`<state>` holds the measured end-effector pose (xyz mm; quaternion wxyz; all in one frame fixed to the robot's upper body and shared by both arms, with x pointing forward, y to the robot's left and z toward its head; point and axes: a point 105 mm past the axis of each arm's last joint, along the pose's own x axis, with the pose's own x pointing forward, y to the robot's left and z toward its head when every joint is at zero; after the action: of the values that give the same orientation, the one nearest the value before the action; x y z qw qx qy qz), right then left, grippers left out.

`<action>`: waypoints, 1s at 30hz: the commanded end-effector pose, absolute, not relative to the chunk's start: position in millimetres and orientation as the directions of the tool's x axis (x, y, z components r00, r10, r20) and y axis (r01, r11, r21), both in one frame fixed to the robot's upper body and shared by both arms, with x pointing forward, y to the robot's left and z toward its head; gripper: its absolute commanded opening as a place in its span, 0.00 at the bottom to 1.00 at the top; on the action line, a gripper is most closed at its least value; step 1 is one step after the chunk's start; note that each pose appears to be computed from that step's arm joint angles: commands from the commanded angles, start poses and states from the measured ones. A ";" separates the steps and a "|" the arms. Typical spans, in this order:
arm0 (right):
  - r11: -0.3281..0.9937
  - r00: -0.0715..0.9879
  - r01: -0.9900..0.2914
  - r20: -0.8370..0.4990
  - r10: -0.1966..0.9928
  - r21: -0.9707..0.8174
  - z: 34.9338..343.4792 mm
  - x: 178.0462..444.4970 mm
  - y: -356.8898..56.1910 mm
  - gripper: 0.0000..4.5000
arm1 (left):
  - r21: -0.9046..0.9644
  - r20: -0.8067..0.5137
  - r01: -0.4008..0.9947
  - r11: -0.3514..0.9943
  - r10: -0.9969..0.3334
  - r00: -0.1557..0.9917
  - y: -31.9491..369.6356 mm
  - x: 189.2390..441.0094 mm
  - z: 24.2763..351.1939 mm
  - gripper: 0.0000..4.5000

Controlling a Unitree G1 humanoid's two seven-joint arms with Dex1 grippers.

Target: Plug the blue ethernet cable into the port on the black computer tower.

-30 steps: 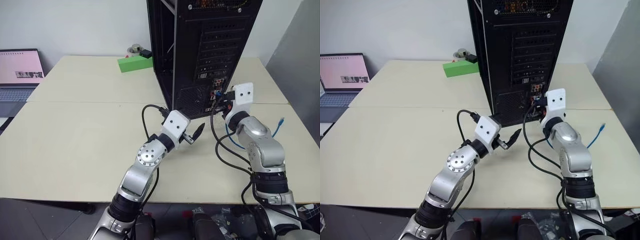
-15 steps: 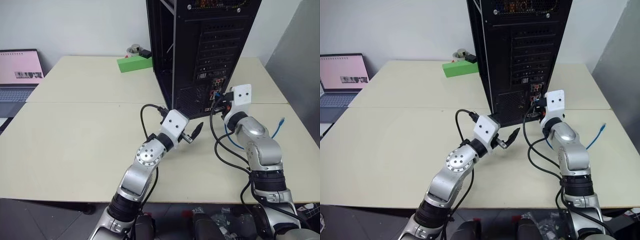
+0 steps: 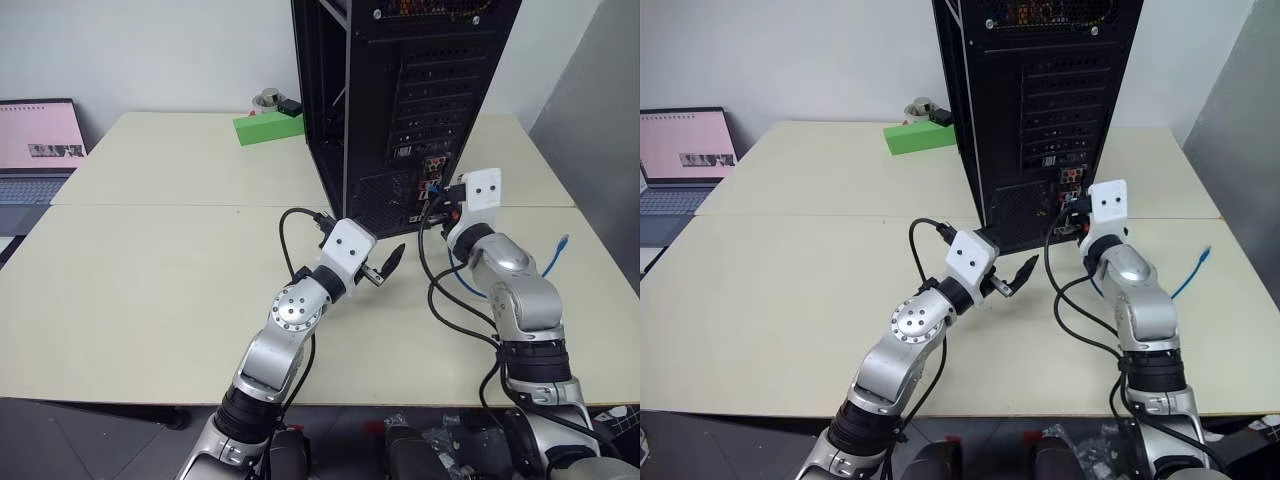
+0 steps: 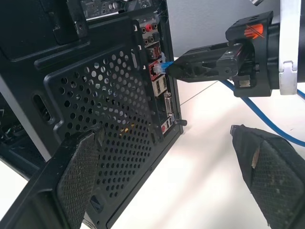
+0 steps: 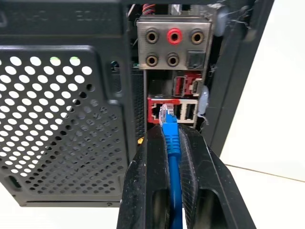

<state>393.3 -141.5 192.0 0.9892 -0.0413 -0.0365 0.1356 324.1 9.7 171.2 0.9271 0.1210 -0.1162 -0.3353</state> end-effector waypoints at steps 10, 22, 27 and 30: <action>0.966 0.957 -0.250 0.137 0.257 -0.066 215.8 393.5 -138.6 0.00 | 0.316 0.176 0.581 0.750 -0.648 0.741 10.4 320.0 180.8 1.00; 0.967 0.962 -0.249 0.127 0.241 0.048 218.3 397.1 -134.1 0.00 | 0.320 0.178 0.578 0.750 -0.647 0.741 11.4 320.8 181.2 1.00; 0.955 0.949 -0.293 0.135 0.285 0.043 221.4 400.1 -125.6 0.00 | 0.321 0.178 0.578 0.751 -0.647 0.742 11.7 321.0 181.2 1.00; 0.951 0.942 -0.307 0.143 0.303 0.011 225.3 403.9 -124.2 0.00 | 0.322 0.177 0.576 0.751 -0.646 0.743 12.2 321.0 180.9 1.00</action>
<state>402.2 -131.0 195.7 0.9900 0.0241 -0.0193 0.1374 324.2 11.5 169.1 0.9277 0.1232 -0.1134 -0.3336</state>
